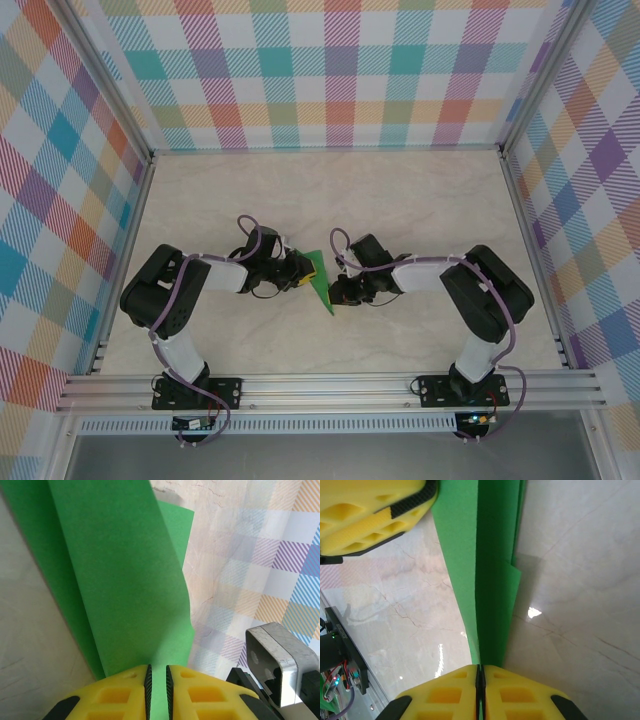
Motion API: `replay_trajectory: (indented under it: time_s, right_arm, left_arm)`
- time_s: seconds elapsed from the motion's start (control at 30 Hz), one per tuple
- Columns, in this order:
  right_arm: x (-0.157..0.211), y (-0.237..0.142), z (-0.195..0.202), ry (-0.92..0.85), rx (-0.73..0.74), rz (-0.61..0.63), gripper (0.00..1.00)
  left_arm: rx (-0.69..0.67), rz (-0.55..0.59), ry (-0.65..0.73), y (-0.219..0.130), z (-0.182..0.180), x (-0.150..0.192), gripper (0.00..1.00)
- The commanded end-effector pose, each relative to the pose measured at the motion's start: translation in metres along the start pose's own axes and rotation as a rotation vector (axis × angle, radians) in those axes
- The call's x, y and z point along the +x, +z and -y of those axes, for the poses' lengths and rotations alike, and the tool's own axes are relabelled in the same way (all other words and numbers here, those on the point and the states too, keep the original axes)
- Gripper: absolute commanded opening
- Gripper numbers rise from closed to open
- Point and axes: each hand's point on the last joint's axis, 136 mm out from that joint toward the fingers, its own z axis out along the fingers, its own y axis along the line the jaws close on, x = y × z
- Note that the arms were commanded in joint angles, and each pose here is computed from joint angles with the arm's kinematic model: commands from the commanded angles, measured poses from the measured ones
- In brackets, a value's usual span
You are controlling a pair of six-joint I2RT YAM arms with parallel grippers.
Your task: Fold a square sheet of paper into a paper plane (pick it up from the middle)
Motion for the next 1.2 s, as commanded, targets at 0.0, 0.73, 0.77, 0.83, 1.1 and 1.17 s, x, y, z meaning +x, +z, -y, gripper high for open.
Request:
replay_trajectory:
  time_s: [0.0, 0.73, 0.77, 0.83, 1.1, 1.17]
  right_arm:
    - [0.008, 0.006, 0.008, 0.003, 0.022, -0.030, 0.11]
    - [0.019, 0.001, 0.003, 0.004, 0.016, -0.051, 0.12]
    - [0.020, 0.003, 0.007, 0.011, 0.024, -0.056, 0.11]
    - [0.020, 0.006, 0.010, 0.017, 0.033, -0.063, 0.11]
    - [0.018, 0.010, 0.014, 0.027, 0.051, -0.071, 0.11]
    - [0.018, 0.010, 0.014, 0.028, 0.054, -0.069, 0.11]
  left_arm:
    - [0.002, -0.005, 0.030, 0.001, 0.006, 0.002, 0.18]
    - [-0.004, -0.002, 0.028, 0.002, 0.004, 0.001, 0.18]
    - [-0.005, -0.002, 0.026, 0.002, 0.004, 0.001, 0.18]
    - [-0.004, -0.002, 0.027, 0.002, 0.005, 0.001, 0.18]
    - [0.024, -0.004, 0.045, -0.001, 0.013, 0.002, 0.18]
    - [0.036, -0.003, 0.056, -0.004, 0.017, 0.002, 0.18]
